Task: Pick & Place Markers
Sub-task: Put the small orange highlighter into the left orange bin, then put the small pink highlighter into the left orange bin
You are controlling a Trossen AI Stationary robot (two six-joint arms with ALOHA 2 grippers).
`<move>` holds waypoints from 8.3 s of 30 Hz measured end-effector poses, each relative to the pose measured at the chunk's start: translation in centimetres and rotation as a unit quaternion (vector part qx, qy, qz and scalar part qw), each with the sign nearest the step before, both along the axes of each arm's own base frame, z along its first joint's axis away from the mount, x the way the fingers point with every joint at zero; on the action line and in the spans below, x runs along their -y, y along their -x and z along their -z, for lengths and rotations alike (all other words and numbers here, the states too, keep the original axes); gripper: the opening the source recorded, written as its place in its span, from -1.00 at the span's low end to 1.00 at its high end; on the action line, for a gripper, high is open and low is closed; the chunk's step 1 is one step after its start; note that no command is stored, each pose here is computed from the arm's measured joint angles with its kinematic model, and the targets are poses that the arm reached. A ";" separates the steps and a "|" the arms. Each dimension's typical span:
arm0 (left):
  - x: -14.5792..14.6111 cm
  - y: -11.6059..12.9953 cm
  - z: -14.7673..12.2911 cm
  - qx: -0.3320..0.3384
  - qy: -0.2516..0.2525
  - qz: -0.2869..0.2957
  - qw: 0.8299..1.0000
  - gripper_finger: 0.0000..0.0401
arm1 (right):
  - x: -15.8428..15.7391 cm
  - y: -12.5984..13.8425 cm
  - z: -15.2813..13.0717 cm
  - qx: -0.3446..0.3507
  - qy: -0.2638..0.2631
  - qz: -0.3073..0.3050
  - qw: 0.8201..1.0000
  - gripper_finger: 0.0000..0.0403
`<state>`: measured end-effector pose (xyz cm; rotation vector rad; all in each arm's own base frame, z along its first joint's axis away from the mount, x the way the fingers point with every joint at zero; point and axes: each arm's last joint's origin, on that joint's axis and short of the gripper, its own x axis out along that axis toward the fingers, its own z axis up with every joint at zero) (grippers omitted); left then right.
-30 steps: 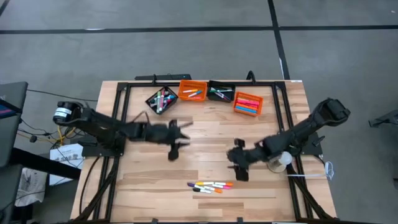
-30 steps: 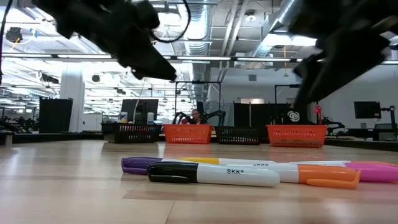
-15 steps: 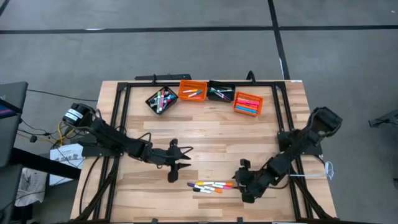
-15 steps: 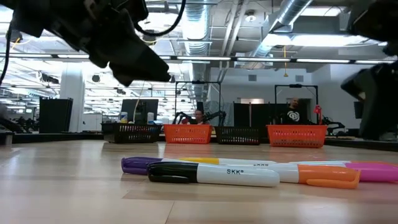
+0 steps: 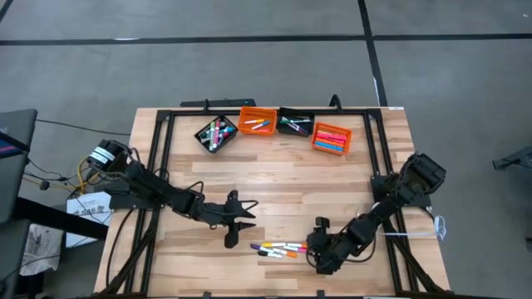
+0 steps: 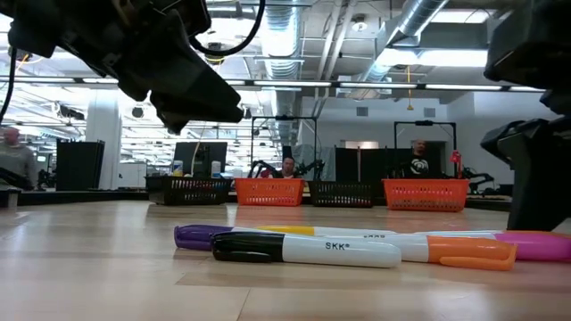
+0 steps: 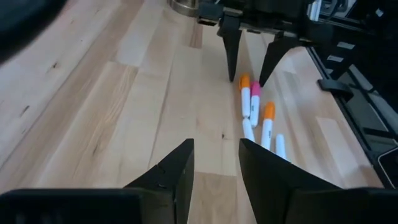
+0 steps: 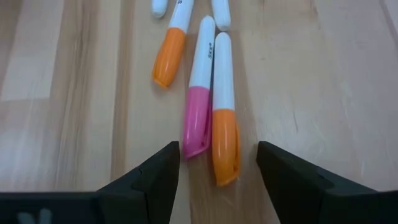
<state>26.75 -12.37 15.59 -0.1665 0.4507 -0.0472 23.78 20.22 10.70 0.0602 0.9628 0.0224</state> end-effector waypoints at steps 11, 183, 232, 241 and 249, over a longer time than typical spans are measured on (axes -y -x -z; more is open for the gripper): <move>0.0 -0.1 -0.1 0.005 0.011 -0.004 1.000 -0.37 | 0.7 -0.4 -0.1 -0.008 0.010 -0.006 1.000 -0.16; -28.1 -3.0 -6.3 -0.106 -0.211 -0.173 0.956 -0.72 | 16.9 -11.5 -7.8 -0.020 0.189 0.055 0.980 0.27; -9.1 -1.4 -8.0 -0.136 -0.217 -0.092 0.962 -0.49 | 6.8 -8.0 -7.2 -0.040 0.118 0.014 0.992 0.27; -1.5 0.0 -5.0 -0.115 -0.171 -0.087 0.975 -0.49 | 1.3 -5.5 -7.4 -0.016 0.016 0.049 0.999 0.27; 1.9 -1.0 -2.6 -0.083 -0.116 -0.077 0.987 -0.49 | -2.2 -4.1 -5.9 0.005 -0.017 0.094 0.995 0.27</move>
